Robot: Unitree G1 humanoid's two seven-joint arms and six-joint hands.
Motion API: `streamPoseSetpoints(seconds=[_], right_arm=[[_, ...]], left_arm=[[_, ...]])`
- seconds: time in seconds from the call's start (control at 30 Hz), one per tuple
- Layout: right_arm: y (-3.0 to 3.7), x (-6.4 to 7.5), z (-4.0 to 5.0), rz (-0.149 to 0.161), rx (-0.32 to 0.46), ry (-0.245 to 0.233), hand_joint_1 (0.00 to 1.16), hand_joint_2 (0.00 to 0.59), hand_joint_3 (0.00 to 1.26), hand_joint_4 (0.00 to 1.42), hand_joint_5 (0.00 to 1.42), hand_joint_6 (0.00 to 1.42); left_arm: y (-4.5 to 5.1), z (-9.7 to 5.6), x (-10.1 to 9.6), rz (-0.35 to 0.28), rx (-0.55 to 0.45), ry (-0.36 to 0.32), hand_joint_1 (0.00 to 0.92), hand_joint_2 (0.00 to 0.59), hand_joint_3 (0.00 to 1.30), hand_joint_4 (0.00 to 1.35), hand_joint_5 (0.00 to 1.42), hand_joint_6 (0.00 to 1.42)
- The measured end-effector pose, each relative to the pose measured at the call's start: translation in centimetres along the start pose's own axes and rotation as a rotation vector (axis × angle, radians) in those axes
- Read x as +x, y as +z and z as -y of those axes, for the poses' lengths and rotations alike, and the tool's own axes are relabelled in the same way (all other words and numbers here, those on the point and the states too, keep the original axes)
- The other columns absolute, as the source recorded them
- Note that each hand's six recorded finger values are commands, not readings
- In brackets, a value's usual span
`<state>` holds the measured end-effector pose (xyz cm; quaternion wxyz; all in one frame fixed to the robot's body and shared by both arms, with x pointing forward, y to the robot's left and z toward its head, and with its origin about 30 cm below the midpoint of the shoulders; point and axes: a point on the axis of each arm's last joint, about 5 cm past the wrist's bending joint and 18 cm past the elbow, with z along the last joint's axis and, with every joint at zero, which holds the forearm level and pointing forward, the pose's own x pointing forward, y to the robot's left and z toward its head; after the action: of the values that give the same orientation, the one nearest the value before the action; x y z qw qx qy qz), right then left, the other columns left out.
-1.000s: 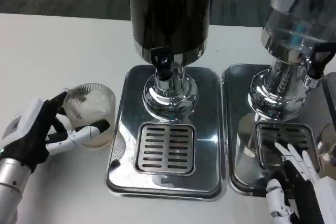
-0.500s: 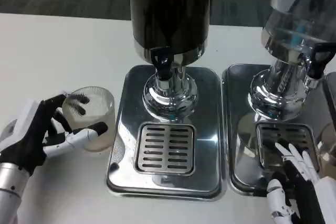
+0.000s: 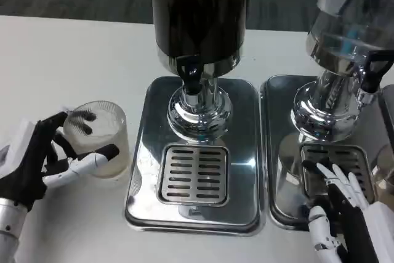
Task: Grasp the cup under the faucet to collect the drink, then remove the cup.
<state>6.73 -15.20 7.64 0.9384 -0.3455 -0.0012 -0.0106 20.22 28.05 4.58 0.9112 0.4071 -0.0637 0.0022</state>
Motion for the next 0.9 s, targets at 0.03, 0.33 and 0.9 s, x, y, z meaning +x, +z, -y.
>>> streamPoseSetpoints(seconds=[0.03, 0.33, 0.9], right_arm=[[0.0, 0.0, 0.0, 0.0, 0.0, 0.0, 0.0, 0.586, 0.18, 0.06, 0.0, 0.05], [0.07, 0.0, -0.05, 0.003, 0.009, 0.0, 0.0, 0.586, 0.18, 0.06, 0.0, 0.05], [0.22, -0.3, -0.29, -0.004, 0.029, -0.005, 0.0, 0.586, 0.18, 0.06, 0.0, 0.05]], left_arm=[[0.0, 0.0, 0.0, 0.004, -0.001, 0.003, 0.38, 0.122, 0.55, 0.6, 0.86, 1.21], [0.15, -1.2, -0.4, 0.099, -0.005, 0.034, 0.421, 0.125, 0.57, 0.6, 0.88, 1.22], [2.16, -0.1, 0.1, 0.299, -0.07, -0.07, 0.445, 0.103, 0.58, 0.61, 0.88, 1.22]])
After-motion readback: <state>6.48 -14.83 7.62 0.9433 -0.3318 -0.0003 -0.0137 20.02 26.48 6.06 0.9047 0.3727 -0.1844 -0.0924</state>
